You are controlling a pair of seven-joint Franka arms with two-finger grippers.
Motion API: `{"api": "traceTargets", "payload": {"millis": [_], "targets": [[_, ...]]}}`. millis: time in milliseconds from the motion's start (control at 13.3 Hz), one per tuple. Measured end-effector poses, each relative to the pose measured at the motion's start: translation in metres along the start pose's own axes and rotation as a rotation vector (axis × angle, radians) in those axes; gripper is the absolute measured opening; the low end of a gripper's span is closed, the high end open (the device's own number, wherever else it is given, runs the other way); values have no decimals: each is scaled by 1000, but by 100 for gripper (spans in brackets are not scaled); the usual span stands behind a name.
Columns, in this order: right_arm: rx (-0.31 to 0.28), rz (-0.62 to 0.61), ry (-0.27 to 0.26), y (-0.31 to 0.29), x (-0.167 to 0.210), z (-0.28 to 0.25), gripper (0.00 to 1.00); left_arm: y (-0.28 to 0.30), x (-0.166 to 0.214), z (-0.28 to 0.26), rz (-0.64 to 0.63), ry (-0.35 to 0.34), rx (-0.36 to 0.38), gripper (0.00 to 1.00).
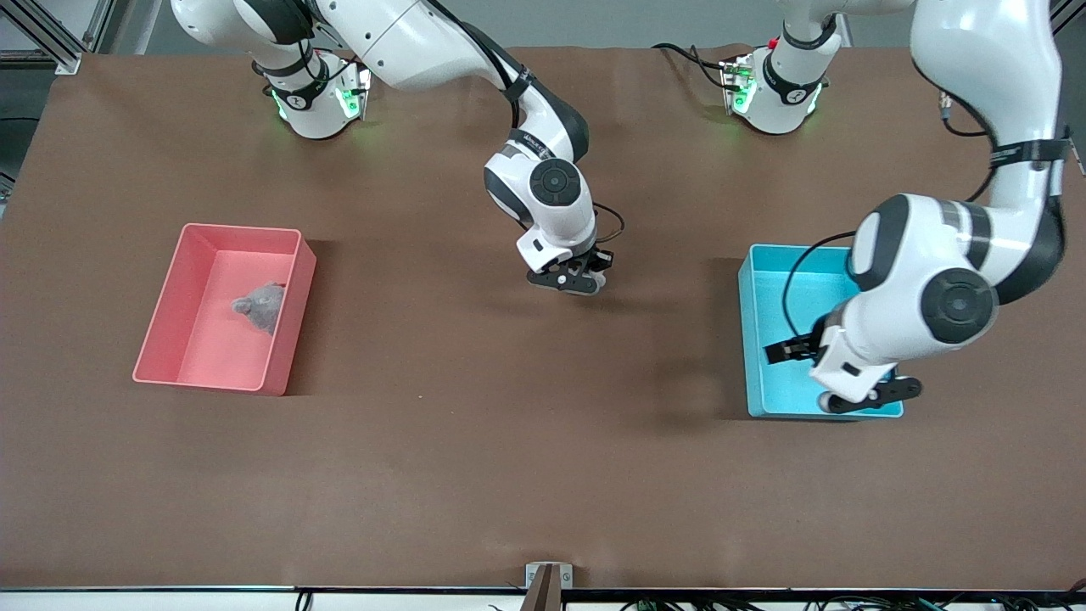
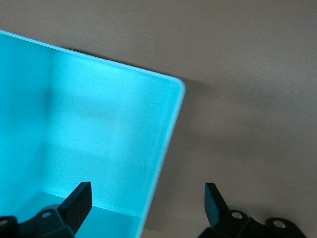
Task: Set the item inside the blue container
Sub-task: 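Set the plush on the table while the left gripper reaches it, then grasp the plush with the left gripper while the right gripper returns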
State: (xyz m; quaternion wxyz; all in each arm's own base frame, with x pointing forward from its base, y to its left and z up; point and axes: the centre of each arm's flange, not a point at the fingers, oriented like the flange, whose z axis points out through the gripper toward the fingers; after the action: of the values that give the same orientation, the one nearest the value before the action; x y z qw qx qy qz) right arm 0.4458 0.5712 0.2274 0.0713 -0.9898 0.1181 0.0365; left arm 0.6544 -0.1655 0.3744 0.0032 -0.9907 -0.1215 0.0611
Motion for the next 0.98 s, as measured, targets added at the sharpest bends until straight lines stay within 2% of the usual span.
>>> {"api": "traceTargets", "payload": {"millis": [301, 528, 603, 754, 829, 980], "targets": [[-8, 2, 7, 1, 6, -4, 65, 61, -26, 30, -140, -25, -10, 100], [-91, 3, -6, 9, 22, -42, 97, 106, -53, 60, -264, -50, 10, 100], [-132, -11, -9, 18, 31, -73, 100, 123, -64, 69, -317, -50, 10, 100], [-207, -43, -53, 49, 52, -148, 100, 150, -87, 90, -402, -49, 17, 100], [-228, -53, -79, 72, 64, -185, 100, 160, -98, 100, -441, -56, 19, 100], [-232, -100, -116, 125, 90, -246, 100, 179, -120, 115, -533, -76, 22, 100]]}}
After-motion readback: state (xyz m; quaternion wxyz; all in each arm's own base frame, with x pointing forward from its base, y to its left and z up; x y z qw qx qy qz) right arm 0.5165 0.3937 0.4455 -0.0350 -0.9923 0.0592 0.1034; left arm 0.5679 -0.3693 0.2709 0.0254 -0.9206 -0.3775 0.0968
